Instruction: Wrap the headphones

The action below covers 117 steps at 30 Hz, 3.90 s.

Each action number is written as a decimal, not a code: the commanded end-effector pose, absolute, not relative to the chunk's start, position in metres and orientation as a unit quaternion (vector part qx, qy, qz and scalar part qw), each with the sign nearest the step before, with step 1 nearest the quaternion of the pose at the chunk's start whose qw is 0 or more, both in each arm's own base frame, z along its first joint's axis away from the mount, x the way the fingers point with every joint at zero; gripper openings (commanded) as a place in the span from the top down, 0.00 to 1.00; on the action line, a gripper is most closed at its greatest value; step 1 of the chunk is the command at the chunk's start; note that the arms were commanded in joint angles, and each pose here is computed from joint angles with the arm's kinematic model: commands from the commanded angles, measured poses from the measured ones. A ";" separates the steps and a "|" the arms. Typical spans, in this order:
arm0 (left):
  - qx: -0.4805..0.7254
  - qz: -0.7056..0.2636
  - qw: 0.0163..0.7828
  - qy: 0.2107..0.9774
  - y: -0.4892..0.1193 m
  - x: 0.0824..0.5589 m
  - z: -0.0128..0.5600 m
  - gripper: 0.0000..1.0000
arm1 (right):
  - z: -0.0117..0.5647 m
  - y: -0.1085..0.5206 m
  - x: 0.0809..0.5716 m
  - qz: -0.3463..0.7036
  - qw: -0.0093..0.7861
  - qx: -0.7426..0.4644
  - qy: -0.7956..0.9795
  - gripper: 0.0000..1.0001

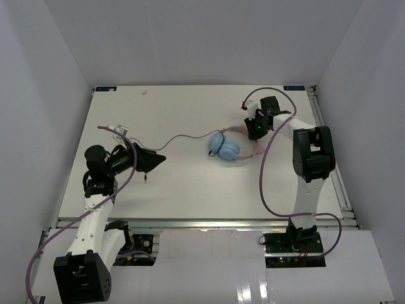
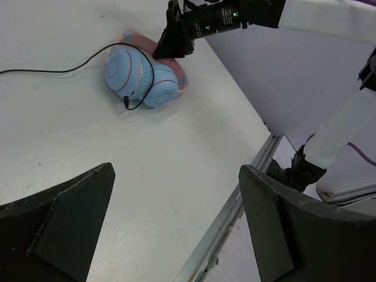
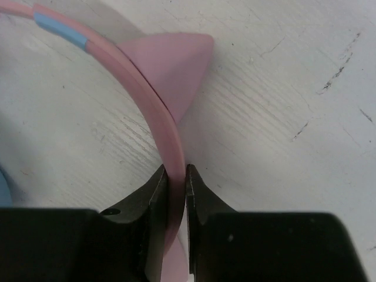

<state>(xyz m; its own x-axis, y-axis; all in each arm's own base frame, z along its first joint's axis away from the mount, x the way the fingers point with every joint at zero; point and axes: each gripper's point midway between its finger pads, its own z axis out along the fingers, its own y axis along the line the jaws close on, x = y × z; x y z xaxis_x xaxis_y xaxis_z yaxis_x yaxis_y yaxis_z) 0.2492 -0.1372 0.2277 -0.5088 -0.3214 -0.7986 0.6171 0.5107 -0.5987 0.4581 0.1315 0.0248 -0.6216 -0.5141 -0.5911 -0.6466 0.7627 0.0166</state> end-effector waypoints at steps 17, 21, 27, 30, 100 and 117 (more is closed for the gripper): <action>0.470 -0.301 0.612 0.560 -0.241 0.262 0.245 0.02 | 0.254 0.127 0.322 0.221 0.499 -0.379 0.747 0.92; 0.480 -0.295 0.621 0.546 -0.247 0.271 0.249 0.02 | 0.271 0.134 0.294 0.278 0.503 -0.369 0.730 0.92; 0.475 -0.354 0.621 0.513 -0.264 0.257 0.245 0.03 | 0.308 0.150 0.271 0.363 0.498 -0.353 0.704 0.92; 0.457 -0.382 0.625 0.505 -0.276 0.250 0.243 0.04 | 0.329 0.154 0.266 0.383 0.502 -0.349 0.692 0.92; 0.520 -0.144 0.458 0.707 -0.374 0.278 0.221 0.94 | 0.218 0.126 0.367 -0.025 0.585 -0.360 0.726 0.92; 0.502 -0.057 0.507 0.698 -0.321 0.308 0.246 0.83 | 0.202 0.152 0.309 0.062 0.534 -0.484 0.690 0.92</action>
